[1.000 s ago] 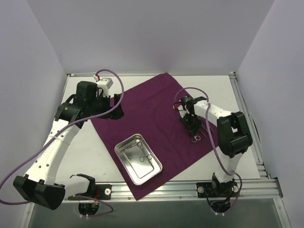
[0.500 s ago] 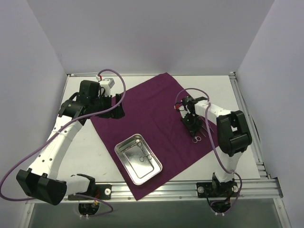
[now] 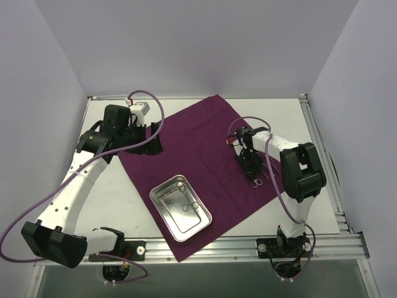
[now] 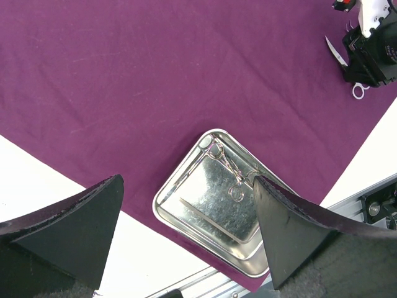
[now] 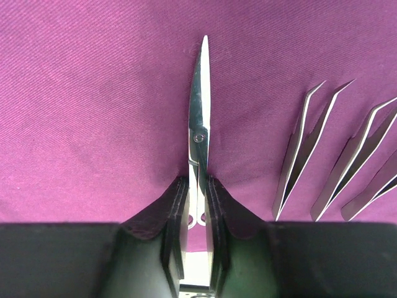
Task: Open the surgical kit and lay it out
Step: Place the medical item in the surgical kit.
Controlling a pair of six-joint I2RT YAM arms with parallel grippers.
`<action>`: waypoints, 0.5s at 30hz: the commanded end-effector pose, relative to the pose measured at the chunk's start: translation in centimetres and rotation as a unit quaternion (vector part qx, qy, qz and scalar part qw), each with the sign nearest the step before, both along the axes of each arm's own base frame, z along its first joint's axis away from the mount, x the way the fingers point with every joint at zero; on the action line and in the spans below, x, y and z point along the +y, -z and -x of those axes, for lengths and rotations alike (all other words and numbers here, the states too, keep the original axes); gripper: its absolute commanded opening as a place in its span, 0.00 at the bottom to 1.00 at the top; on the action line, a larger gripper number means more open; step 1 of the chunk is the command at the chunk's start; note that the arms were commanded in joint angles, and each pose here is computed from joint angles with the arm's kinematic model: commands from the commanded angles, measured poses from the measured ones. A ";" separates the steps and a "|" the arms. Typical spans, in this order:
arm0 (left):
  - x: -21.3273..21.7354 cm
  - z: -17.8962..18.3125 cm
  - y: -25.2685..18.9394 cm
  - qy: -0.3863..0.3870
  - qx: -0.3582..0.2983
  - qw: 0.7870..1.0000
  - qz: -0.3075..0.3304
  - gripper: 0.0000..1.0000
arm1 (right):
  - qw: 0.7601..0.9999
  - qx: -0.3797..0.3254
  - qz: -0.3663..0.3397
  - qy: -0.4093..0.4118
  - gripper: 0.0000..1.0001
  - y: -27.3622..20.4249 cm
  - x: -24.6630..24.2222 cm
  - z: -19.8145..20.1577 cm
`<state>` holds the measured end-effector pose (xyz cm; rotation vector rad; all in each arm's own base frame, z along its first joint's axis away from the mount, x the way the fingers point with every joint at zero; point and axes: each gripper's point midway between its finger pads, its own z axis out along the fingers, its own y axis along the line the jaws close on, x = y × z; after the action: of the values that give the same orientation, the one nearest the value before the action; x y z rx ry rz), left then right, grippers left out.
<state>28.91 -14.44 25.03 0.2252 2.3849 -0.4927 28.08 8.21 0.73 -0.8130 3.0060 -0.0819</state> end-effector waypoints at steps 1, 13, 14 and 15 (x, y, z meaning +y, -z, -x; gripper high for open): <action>0.2 -0.5 -1.3 -0.001 -0.019 1.000 0.000 0.94 | 1.000 0.013 0.014 -0.004 0.17 0.1 0.0 0.5; -0.9 1.6 1.8 -0.023 0.063 0.997 0.045 0.94 | 0.995 -0.092 0.013 0.023 0.54 -6.9 1.9 -2.6; -1.2 2.1 2.3 -0.026 0.080 0.995 0.053 0.96 | 0.992 -0.120 0.005 0.032 0.54 -8.6 2.4 -3.7; -1.4 2.8 3.5 -0.029 0.104 0.993 0.054 0.99 | 0.988 -0.150 0.006 0.043 0.55 -10.4 2.5 -4.2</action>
<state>27.78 -15.00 22.90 0.1399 2.4662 -0.5565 30.69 10.36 4.33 -0.7521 2.9026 -0.1490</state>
